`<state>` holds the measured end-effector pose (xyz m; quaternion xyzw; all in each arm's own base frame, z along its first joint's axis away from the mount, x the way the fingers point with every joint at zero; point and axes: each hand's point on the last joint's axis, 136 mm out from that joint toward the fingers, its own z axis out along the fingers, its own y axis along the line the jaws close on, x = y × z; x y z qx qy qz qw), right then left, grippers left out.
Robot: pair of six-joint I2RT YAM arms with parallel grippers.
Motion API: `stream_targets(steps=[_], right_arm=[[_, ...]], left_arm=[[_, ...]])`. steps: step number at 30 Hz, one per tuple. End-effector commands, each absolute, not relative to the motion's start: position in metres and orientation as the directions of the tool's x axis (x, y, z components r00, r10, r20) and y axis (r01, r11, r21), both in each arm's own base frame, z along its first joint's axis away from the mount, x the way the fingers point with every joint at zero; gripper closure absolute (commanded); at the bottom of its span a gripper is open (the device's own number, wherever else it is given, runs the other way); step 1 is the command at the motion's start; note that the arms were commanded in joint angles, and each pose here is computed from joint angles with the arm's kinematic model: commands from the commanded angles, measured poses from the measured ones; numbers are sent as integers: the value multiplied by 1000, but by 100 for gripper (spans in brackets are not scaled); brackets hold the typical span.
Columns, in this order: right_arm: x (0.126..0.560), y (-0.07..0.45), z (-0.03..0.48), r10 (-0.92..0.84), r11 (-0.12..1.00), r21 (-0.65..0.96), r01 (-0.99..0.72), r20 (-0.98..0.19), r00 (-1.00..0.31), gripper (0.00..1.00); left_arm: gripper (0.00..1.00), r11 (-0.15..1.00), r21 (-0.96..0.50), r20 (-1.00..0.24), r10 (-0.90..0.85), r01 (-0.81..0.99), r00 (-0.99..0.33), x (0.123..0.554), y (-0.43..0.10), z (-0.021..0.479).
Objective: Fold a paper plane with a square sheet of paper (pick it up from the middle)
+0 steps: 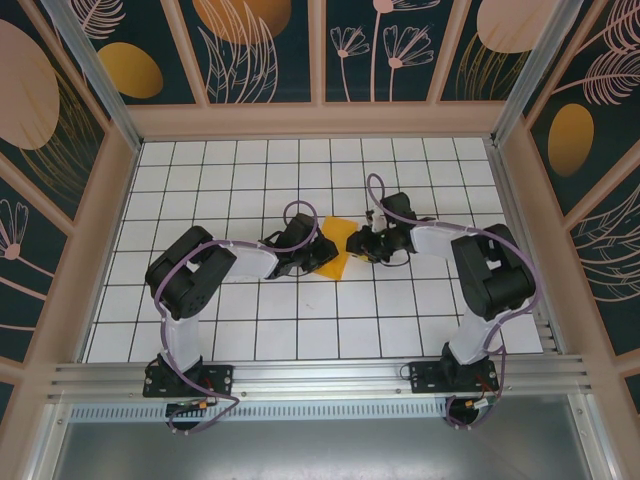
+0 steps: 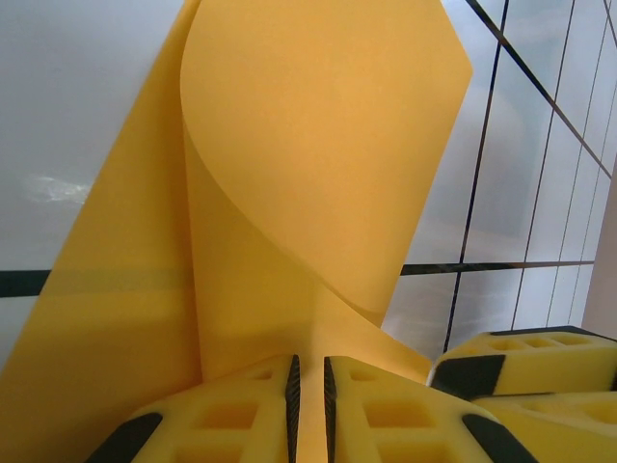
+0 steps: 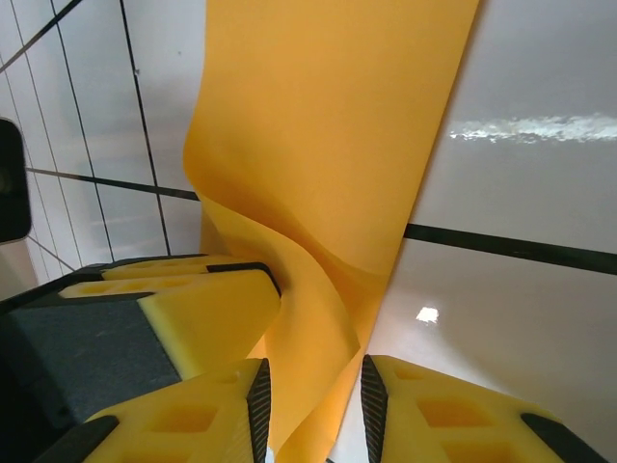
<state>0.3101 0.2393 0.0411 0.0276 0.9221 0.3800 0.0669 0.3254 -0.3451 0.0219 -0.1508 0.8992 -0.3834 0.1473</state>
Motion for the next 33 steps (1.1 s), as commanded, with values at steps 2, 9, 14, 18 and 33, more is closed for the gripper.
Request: stream_targets(steps=[2,9,14,18,33], right_arm=[[308,245,37,89,697,717,0,-87,-992,68],[309,249,34,75,694,720,-10,-86,-993,74],[318,246,32,74,719,694,-31,-121,-990,89],[322,246,36,59,722,688,-68,-159,-985,96],[315,273,75,-58,679,685,-264,-308,-950,97]], left_arm=[[83,645,-748,-152,-391,-152,-908,324,-346,32],[83,643,-751,-153,-389,-149,-908,324,-346,35],[81,635,-761,-168,-390,-133,-905,323,-345,46],[76,625,-772,-193,-402,-114,-895,321,-339,62],[86,725,-648,-183,-446,-233,-876,282,-280,22]])
